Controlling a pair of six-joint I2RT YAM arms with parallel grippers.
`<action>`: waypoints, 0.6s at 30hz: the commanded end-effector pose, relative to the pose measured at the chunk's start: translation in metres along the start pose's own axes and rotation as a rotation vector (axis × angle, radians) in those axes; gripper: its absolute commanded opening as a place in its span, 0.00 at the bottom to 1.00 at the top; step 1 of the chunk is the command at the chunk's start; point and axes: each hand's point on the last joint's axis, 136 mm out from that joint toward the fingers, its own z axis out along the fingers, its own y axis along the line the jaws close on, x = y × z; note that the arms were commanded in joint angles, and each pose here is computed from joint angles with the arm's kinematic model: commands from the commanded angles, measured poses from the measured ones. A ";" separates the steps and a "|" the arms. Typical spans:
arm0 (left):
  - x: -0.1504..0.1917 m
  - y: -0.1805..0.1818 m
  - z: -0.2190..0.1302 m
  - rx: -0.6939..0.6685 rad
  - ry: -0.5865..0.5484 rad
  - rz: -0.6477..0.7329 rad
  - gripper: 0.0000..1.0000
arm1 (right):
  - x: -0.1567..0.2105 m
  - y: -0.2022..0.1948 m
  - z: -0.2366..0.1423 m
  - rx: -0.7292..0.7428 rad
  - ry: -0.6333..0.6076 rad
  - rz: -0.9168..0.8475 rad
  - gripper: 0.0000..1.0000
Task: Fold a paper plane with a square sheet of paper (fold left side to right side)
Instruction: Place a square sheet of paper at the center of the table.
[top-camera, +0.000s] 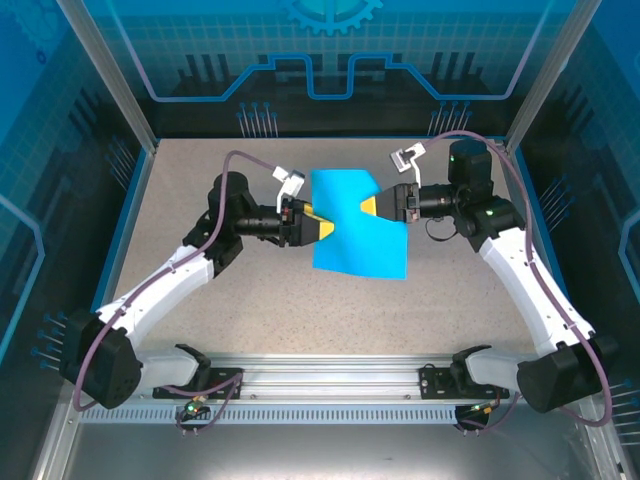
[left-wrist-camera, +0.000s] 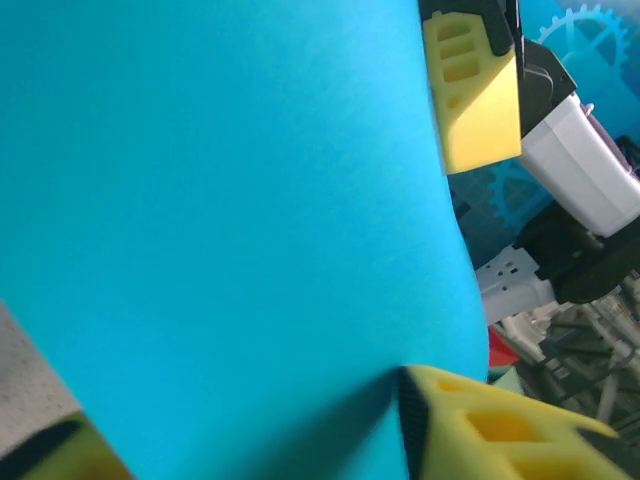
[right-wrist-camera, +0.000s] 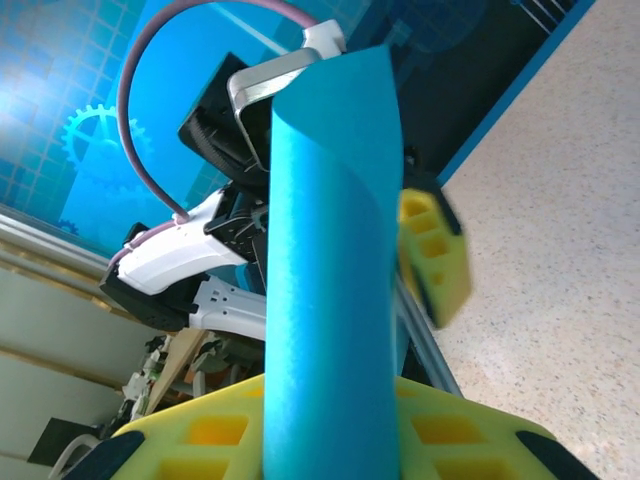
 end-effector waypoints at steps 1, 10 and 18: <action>-0.002 -0.006 -0.004 -0.013 -0.023 0.047 0.34 | 0.001 -0.008 -0.015 0.052 -0.025 0.009 0.26; 0.012 0.013 -0.004 -0.066 -0.022 -0.023 0.02 | 0.012 -0.032 -0.022 0.093 -0.019 0.050 0.29; 0.037 0.050 -0.007 -0.210 0.006 -0.146 0.00 | 0.023 -0.081 -0.034 0.345 -0.011 0.083 0.70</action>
